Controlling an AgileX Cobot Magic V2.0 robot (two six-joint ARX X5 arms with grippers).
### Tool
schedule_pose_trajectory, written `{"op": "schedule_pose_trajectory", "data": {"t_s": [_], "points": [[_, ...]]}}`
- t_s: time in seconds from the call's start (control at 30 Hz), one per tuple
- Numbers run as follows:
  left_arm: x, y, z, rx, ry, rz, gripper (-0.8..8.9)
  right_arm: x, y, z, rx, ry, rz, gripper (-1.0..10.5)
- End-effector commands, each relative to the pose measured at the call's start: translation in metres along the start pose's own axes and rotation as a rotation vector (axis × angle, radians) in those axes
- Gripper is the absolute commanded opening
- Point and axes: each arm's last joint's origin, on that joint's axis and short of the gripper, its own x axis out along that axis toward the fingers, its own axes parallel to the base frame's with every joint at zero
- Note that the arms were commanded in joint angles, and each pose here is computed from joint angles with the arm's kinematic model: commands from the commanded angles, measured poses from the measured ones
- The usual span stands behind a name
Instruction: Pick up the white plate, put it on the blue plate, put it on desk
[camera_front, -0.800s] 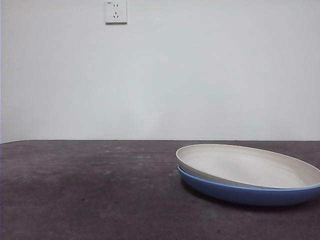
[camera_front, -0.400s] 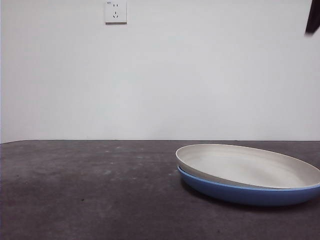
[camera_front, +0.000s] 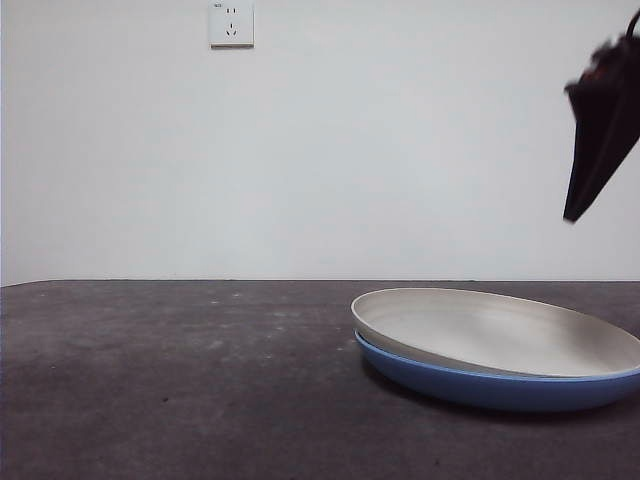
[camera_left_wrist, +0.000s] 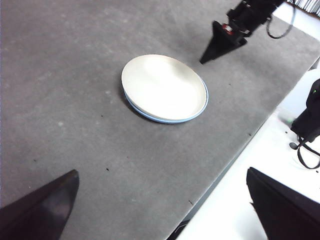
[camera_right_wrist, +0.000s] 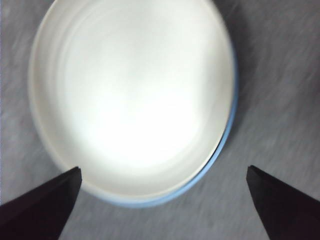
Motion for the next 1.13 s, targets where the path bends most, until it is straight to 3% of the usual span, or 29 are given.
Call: {"op": "schedule_pose_trajectory", "data": {"t_s": [0.03, 0.27, 0.4, 0.63, 0.8, 1.0, 1.13], "points": [[-0.002, -0.001, 0.002, 0.002, -0.015, 0.001, 5.64, 0.013, -0.009, 0.012, -0.001, -0.003, 0.044, 5.8], [-0.007, -0.002, 0.005, -0.011, -0.033, -0.011, 5.63, 0.046, -0.031, 0.024, 0.053, 0.055, 0.091, 5.8], [-0.014, -0.005, 0.01, -0.001, -0.065, -0.011, 5.63, 0.059, -0.036, 0.028, 0.064, 0.072, 0.14, 5.8], [-0.027, -0.008, 0.016, 0.012, -0.11, -0.011, 5.63, 0.073, -0.043, 0.029, 0.081, 0.101, 0.144, 5.7], [-0.027, -0.008, 0.015, 0.007, -0.096, -0.011, 5.63, 0.079, -0.045, 0.029, 0.095, 0.115, 0.148, 3.8], [-0.027, -0.008, 0.015, -0.013, -0.093, -0.012, 5.63, 0.081, -0.048, 0.028, 0.116, 0.128, 0.107, 0.0], [-0.027, -0.008, 0.014, -0.015, -0.094, -0.012, 5.64, 0.081, -0.05, 0.027, 0.13, 0.128, 0.067, 0.0]]}}
